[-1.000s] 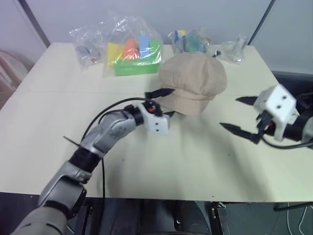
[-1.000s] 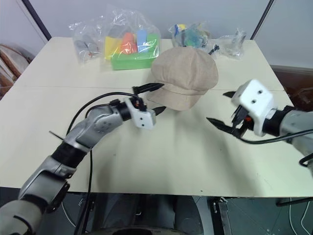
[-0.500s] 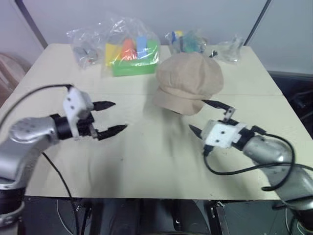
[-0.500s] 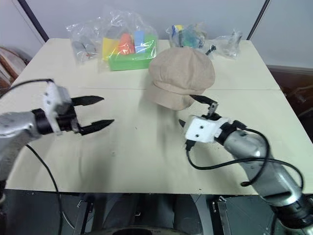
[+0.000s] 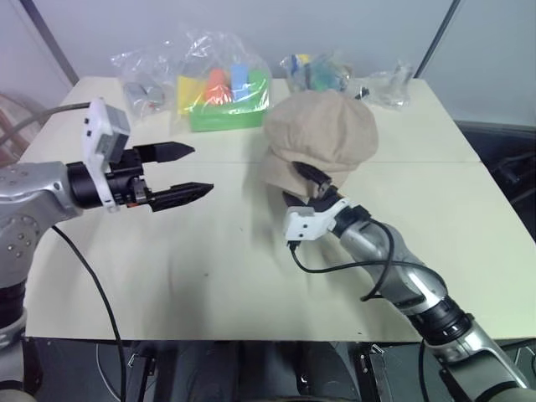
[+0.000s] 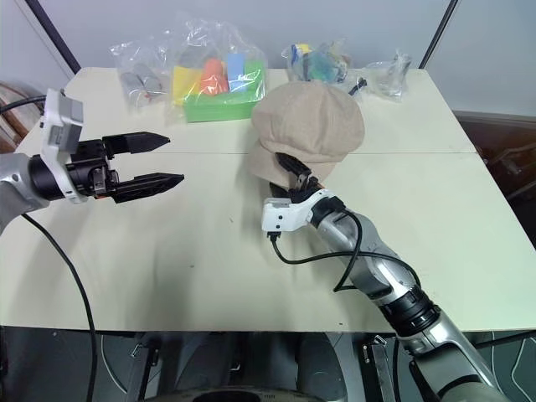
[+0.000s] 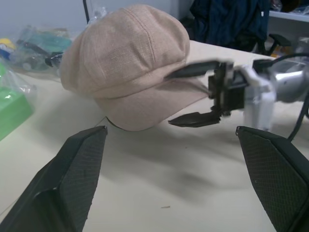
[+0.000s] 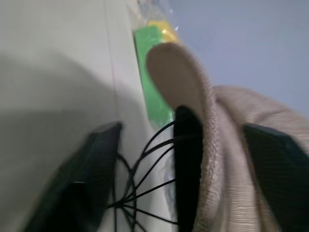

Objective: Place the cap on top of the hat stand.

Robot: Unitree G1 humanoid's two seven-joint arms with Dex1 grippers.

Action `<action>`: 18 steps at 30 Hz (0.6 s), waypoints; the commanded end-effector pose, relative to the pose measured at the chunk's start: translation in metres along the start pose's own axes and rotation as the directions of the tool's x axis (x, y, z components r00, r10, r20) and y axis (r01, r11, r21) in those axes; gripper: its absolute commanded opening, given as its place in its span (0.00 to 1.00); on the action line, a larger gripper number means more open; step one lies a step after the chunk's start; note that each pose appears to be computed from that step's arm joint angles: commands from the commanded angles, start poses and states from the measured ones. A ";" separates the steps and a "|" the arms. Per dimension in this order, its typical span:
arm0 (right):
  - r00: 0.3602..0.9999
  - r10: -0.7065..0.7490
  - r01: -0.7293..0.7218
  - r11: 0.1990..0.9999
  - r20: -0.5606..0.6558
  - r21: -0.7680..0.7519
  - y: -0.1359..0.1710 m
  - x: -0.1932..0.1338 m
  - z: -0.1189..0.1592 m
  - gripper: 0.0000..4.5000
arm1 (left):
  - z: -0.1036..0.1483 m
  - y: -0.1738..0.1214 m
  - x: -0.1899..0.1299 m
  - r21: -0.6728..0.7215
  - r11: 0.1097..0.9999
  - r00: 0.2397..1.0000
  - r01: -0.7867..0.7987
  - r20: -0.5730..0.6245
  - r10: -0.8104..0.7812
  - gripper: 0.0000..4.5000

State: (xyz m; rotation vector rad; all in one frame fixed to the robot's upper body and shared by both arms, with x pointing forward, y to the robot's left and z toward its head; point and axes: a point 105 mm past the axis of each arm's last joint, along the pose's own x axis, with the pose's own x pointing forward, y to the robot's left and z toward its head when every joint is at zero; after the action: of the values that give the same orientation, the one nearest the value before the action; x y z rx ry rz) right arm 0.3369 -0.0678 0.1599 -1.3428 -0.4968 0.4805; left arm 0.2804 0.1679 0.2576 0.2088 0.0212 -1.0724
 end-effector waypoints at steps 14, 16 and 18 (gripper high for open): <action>0.974 -0.140 0.139 0.990 0.176 0.018 -0.083 -0.026 -0.009 0.01 | 0.008 0.012 0.000 0.041 0.998 0.998 -0.045 0.044 0.043 1.00; 0.966 -0.096 0.104 0.994 0.238 -0.018 -0.081 -0.029 -0.013 0.01 | 0.009 0.013 0.000 0.034 0.998 0.997 -0.047 0.056 0.045 1.00; 0.958 -0.045 0.060 0.997 0.285 -0.042 -0.072 -0.029 -0.021 0.01 | 0.010 0.014 0.000 0.029 0.998 0.997 -0.047 0.066 0.045 1.00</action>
State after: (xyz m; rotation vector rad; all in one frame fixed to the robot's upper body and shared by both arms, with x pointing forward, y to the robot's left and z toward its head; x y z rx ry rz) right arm 0.3330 -0.1149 0.2221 -1.3235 -0.7049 0.5812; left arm 0.2934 0.1709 0.2544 0.1789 0.0067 -1.0397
